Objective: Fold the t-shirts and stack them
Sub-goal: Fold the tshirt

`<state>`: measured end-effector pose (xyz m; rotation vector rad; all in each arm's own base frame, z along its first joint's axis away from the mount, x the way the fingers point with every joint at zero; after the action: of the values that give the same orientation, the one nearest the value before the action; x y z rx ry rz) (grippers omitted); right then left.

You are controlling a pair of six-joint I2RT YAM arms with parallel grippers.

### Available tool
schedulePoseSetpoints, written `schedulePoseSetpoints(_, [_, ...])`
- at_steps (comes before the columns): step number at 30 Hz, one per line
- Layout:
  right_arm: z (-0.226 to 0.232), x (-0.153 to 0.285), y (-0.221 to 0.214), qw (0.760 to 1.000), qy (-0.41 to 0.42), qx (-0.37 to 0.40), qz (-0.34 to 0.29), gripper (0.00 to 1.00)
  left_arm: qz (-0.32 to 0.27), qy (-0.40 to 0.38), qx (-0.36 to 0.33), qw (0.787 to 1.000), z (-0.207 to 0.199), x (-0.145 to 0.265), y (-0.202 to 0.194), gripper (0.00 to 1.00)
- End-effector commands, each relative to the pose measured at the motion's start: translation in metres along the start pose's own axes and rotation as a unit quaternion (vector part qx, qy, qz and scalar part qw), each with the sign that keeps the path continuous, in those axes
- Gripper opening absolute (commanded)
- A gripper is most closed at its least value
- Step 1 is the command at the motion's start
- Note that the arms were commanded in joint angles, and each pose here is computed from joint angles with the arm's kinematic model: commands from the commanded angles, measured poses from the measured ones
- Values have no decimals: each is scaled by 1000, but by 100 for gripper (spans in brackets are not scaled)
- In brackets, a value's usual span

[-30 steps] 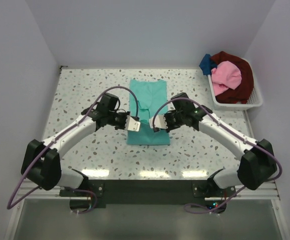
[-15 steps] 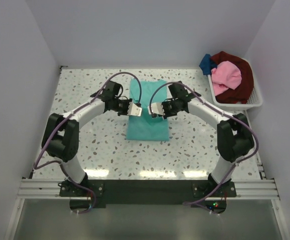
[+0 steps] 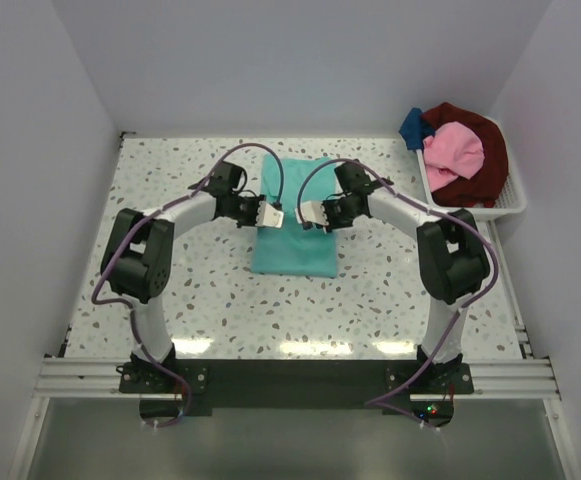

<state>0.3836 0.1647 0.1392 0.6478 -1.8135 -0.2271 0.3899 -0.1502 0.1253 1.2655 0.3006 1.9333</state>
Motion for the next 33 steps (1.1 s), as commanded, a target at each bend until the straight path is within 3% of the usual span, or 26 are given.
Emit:
schedulePoseSetpoints(1, [-18, 8, 4, 999, -32, 24, -19, 0, -14, 43, -40, 998, 25, 5, 2, 0])
schedulePoseSetpoints(6, [-18, 2, -2, 999, -33, 22, -13, 0, -13, 49, -40, 998, 28, 1, -2, 0])
schedulePoseSetpoints(10, [-24, -3, -5, 999, -42, 9, 2, 9, -2, 43, -25, 999, 28, -7, -10, 14])
schedulePoseSetpoints(13, [-24, 1, -6, 999, -52, 1, 17, 28, 8, 73, -2, 997, 40, -2, -15, 23])
schedulePoseSetpoints(14, [-27, 4, -5, 998, -65, -1, 18, 39, 9, 102, 5, 995, 51, 2, -16, 33])
schedulePoseSetpoints(19, [-36, 49, 9, 991, -119, -60, 18, 58, -19, 180, 146, 973, 83, 54, -19, 40])
schedulePoseSetpoints(23, [-20, 78, 30, 986, -92, -142, -3, 69, -46, 157, 232, 959, 52, 73, -1, 43])
schedulePoseSetpoints(27, [20, 84, 51, 986, -41, -162, -24, 63, -83, 105, 214, 968, 4, 77, 27, 47])
schedulePoseSetpoints(28, [29, 89, 56, 986, -40, -157, -26, 57, -79, 88, 213, 970, -9, 74, 29, 47])
schedulePoseSetpoints(33, [81, 62, 67, 992, 10, -128, -4, 48, -53, 28, 154, 986, -64, 50, 39, 47])
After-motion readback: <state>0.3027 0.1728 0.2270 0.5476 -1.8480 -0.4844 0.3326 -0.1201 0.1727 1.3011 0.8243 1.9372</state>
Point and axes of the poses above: each gripper's point midway between its finger pads, its own x axis back along the fingers, its own z axis along the line the jaws close on, y = z × x, the point moved 10 cm from there along x, back along the fingers, and after that the axes turned 5 degrees about -x, right-handed, at the moved point
